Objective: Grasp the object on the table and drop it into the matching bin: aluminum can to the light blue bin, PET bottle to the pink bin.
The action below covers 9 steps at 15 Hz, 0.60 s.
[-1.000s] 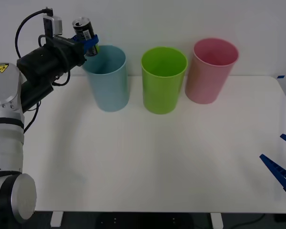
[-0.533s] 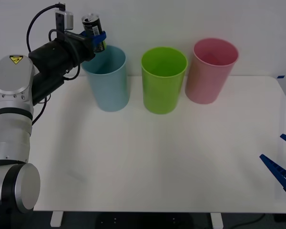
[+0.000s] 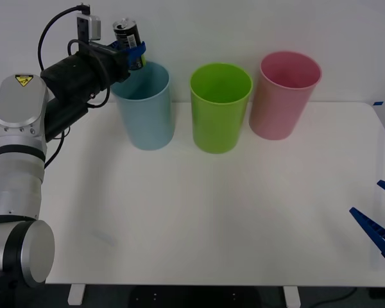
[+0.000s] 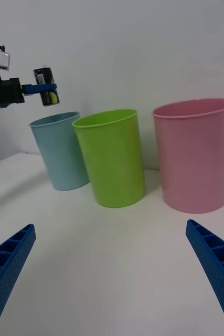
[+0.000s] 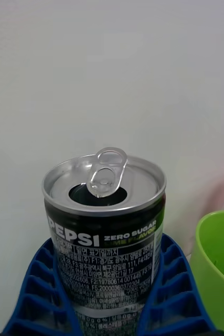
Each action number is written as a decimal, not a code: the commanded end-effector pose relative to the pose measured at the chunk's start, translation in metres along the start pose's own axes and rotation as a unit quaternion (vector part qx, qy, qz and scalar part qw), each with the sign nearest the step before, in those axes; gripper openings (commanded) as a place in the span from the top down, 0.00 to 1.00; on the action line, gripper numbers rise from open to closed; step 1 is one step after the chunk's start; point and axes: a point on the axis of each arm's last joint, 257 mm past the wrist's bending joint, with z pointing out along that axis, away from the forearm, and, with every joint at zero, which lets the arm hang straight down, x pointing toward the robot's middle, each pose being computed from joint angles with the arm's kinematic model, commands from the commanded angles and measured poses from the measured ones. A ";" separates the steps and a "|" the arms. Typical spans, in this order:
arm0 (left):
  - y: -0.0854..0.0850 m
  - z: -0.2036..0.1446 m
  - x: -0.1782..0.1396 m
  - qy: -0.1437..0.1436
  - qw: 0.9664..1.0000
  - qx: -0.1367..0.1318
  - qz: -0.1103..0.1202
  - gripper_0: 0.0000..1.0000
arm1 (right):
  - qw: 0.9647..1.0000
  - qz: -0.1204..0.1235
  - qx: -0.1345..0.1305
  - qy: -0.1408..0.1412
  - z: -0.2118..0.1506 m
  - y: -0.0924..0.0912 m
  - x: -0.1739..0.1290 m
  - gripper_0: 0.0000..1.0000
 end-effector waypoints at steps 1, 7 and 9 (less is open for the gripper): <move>-0.001 0.000 -0.002 -0.003 1.000 0.001 0.001 0.00 | 1.000 0.000 0.000 0.000 0.000 0.000 0.000 0.00; -0.005 0.000 -0.003 -0.006 1.000 0.009 -0.002 0.00 | 1.000 0.000 0.000 0.000 0.000 0.000 0.000 0.00; -0.004 -0.001 -0.003 -0.009 1.000 0.008 -0.005 0.00 | 1.000 0.000 0.000 0.000 0.000 0.000 0.000 0.00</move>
